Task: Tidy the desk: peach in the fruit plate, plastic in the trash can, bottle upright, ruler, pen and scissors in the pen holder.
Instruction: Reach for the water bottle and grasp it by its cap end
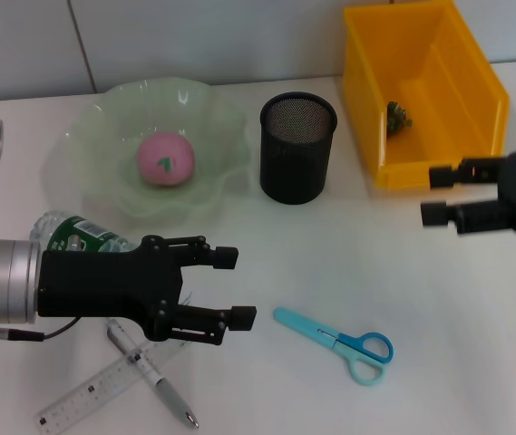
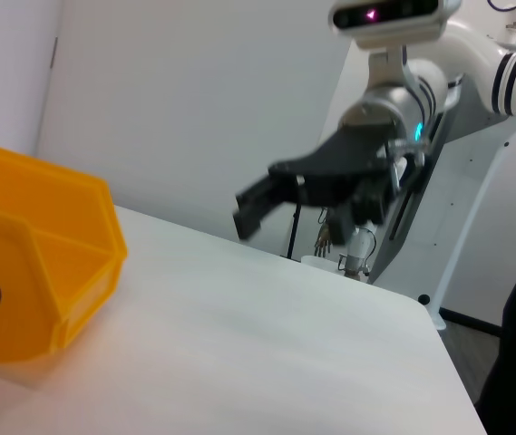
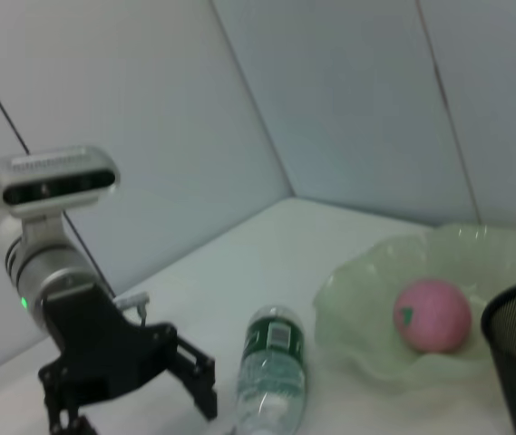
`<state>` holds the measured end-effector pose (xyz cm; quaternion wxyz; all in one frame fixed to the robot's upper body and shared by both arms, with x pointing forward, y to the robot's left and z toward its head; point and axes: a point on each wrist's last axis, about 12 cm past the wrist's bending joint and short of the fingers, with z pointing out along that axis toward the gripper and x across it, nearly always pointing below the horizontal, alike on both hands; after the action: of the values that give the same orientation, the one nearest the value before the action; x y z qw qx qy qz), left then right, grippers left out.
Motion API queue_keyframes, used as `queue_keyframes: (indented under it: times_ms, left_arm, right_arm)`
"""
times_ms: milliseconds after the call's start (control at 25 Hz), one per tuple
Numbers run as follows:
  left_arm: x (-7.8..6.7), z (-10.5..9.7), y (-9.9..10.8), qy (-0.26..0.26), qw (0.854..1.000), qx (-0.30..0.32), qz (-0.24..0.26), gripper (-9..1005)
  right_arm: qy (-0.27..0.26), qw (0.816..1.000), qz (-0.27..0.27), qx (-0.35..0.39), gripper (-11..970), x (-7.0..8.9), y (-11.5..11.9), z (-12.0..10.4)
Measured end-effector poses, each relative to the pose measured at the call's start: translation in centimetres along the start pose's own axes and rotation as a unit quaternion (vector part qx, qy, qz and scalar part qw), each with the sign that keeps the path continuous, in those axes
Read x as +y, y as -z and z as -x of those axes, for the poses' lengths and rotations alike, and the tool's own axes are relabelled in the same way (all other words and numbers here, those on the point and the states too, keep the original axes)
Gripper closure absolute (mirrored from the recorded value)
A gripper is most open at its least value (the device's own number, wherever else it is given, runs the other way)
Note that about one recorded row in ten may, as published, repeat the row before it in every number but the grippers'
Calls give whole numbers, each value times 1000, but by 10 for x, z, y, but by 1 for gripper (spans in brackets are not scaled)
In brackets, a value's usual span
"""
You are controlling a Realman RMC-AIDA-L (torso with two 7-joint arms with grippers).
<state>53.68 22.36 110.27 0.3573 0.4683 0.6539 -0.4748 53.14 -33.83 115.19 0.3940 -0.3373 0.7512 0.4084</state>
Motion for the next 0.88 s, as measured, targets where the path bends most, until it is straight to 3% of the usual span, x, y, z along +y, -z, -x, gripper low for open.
queue_keyframes:
  times_ms: [360,880]
  left_arm:
    - [0,-1,0,2,1000,-1,-1,133]
    - [-1,-2,1,7,1000,-1,0,133]
  right_arm:
    - [2,997,37,69,171,5,-12,-29]
    - [24,996,46,67,172,6,-30,-40]
